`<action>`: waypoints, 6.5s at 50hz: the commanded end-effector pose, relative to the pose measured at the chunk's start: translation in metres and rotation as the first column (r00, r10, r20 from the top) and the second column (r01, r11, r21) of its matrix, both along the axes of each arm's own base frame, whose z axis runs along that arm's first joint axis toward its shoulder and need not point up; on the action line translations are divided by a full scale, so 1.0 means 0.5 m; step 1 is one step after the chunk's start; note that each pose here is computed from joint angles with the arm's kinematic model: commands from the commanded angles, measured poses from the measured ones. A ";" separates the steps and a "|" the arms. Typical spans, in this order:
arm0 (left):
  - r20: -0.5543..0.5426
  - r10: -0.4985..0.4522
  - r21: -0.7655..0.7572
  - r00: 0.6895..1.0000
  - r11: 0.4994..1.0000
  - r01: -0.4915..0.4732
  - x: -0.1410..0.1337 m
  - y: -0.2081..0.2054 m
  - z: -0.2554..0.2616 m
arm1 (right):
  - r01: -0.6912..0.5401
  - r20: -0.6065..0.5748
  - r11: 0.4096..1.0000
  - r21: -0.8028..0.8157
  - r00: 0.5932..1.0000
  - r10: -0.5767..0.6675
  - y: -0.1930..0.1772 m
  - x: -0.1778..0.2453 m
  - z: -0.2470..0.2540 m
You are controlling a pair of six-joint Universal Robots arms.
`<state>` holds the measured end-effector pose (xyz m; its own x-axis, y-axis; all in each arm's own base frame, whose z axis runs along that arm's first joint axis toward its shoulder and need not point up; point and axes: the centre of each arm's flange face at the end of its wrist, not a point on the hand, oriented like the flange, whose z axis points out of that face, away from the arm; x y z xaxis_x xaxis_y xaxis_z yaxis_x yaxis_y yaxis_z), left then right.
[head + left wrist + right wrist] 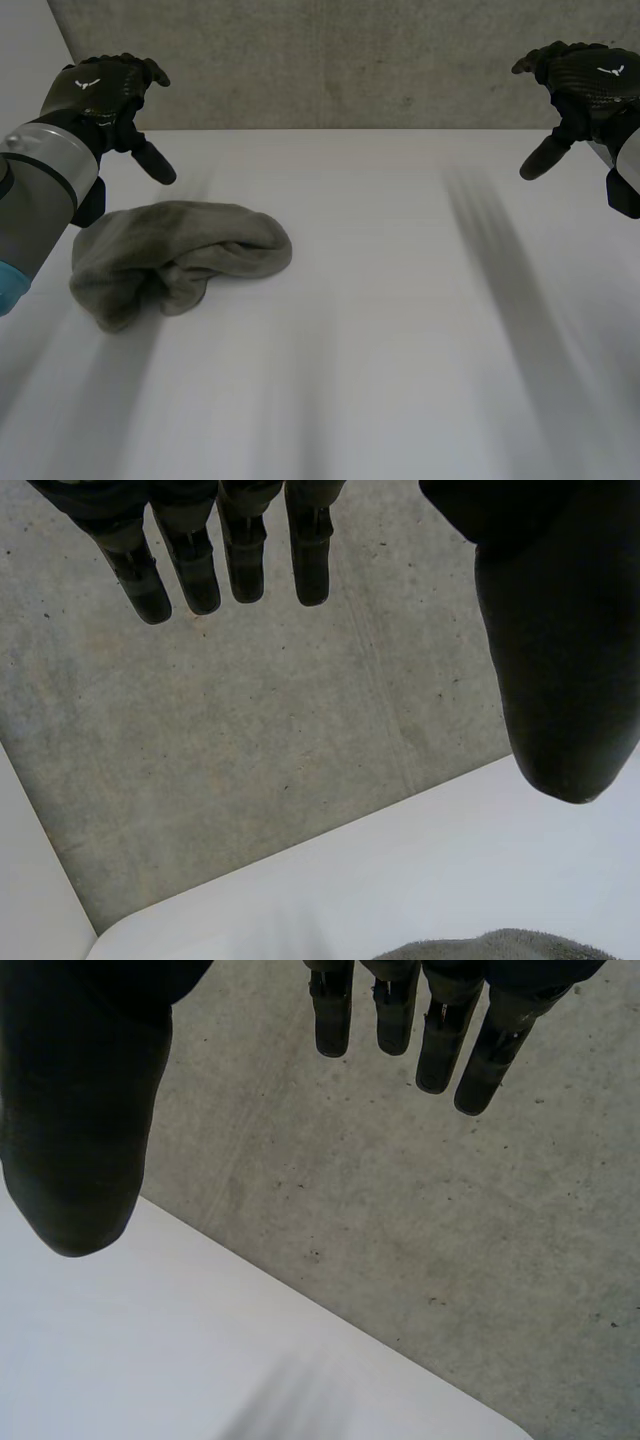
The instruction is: Fold the towel.
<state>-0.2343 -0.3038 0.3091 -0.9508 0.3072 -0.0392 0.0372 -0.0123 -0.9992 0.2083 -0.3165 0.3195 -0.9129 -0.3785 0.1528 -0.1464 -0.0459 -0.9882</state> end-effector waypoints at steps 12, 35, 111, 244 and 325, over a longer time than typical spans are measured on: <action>0.241 0.024 0.020 0.970 0.999 -0.030 0.002 -0.100 -0.150 | -0.014 -0.022 0.999 0.038 1.000 0.015 0.004 0.007 -0.029; 0.383 -0.138 0.142 0.914 0.986 0.089 -0.008 -0.198 -0.348 | -0.015 -0.081 0.996 0.083 0.997 0.022 -0.007 0.010 -0.074; 0.112 -0.295 0.213 0.949 0.940 0.267 -0.113 0.048 -0.241 | -0.259 0.042 0.833 0.490 0.961 0.274 0.097 0.057 -0.228; 0.049 -0.434 -0.043 0.900 0.899 0.436 -0.218 0.073 -0.130 | -0.184 -0.086 0.937 0.296 0.972 0.218 0.120 0.007 -0.138; -0.020 -0.435 -0.212 0.900 0.882 0.421 -0.105 0.191 -0.093 | -0.446 -0.087 0.894 0.035 0.890 0.448 0.150 0.059 -0.098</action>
<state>-0.2941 -0.2279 0.3282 -0.7538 0.6453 -0.1244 -0.1720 -0.3764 -0.9103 0.2467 -0.2547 0.3291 -0.6824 -0.7063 0.1883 -0.0383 -0.2227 -0.9741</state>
